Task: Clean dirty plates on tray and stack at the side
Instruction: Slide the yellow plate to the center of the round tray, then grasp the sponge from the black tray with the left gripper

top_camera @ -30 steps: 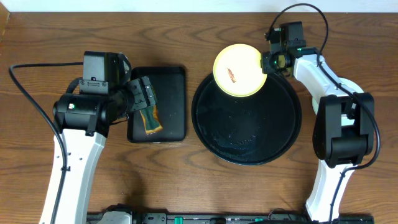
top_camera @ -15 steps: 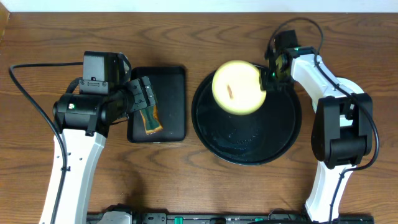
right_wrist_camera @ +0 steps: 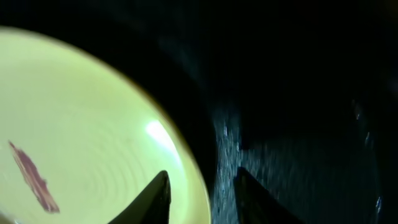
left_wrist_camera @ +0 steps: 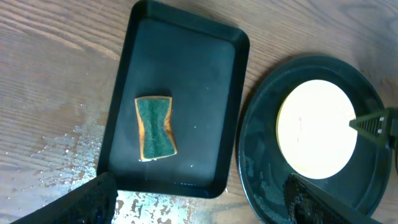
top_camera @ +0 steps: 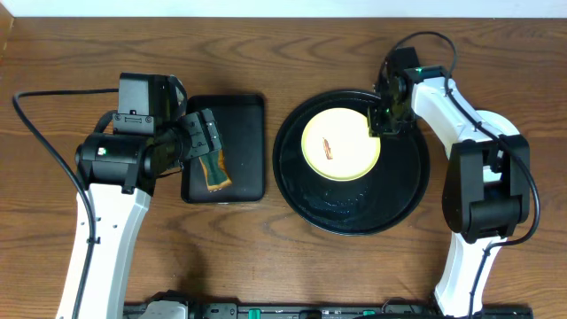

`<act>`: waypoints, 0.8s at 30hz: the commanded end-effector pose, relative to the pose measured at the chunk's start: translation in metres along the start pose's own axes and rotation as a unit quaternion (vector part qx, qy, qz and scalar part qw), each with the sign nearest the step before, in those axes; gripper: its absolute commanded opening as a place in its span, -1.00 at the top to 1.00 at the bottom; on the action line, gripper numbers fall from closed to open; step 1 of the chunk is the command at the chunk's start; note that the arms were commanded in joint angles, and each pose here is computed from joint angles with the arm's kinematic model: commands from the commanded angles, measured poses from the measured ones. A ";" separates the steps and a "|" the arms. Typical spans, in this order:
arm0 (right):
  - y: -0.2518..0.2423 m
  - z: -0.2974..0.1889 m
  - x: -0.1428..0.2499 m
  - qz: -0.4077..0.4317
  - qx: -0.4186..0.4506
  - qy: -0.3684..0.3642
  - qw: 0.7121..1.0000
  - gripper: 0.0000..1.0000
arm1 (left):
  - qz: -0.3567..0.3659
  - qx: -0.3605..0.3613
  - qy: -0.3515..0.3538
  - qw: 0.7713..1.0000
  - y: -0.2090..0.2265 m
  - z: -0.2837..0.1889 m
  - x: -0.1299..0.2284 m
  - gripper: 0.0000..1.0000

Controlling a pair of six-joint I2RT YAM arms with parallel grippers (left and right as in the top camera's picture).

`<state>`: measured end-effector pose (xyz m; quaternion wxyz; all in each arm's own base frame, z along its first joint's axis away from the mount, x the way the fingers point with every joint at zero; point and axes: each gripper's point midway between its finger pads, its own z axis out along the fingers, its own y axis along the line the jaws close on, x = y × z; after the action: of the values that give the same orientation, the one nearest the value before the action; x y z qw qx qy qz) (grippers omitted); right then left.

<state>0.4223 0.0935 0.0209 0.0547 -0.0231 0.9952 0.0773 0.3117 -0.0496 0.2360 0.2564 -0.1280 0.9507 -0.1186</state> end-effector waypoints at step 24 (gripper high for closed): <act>-0.027 -0.026 0.044 0.108 0.059 0.006 0.992 0.97 | 0.008 0.007 -0.002 1.000 -0.002 -0.003 -0.002 -0.72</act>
<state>0.3700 0.0727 0.0263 0.0120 0.0507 0.9970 0.0567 0.3117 -0.0496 0.2360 0.2564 -0.1280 0.9507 -0.1186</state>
